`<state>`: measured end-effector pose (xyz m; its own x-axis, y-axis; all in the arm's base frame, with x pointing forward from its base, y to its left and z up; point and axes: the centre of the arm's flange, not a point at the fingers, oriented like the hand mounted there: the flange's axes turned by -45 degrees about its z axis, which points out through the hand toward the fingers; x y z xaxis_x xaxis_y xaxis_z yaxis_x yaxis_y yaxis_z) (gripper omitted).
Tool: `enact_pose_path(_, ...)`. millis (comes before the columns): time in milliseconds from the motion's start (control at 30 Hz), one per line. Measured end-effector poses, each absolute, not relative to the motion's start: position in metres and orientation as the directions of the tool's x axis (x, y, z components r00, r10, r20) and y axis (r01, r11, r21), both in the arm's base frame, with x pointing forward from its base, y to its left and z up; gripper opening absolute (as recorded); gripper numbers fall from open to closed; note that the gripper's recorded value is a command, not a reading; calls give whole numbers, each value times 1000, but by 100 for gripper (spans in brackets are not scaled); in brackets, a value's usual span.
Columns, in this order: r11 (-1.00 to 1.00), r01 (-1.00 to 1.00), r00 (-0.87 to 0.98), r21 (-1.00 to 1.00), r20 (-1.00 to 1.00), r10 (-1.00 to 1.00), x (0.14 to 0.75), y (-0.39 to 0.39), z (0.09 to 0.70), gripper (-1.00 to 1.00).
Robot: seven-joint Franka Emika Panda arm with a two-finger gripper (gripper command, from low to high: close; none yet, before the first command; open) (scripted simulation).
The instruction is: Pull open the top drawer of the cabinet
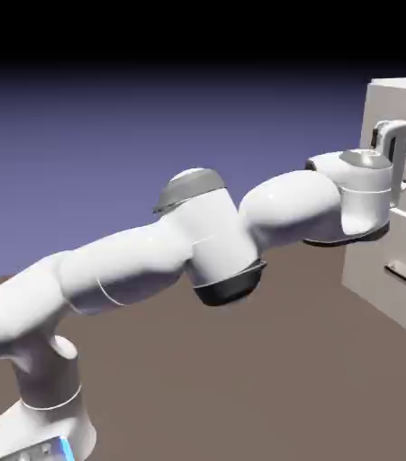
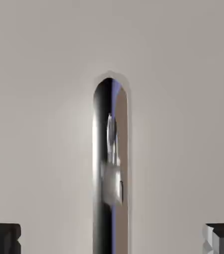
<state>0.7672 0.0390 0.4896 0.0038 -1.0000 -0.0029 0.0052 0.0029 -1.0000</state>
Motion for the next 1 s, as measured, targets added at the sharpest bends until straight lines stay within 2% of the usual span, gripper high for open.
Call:
enact_pose_path(300, 0, 0, 1, -1000, 0, -1000, 803, 38, 483, 0)
enact_pose_path(333, 0, 0, 1, -1000, 0, -1000, 803, 38, 483, -100)
enact_pose_path(633, 0, 1, 1, -1000, 0, -1000, 779, 38, 483, -100)
enact_pose_path(1000, 0, 1, 1, -1000, 0, -1000, 720, 38, 483, -100)
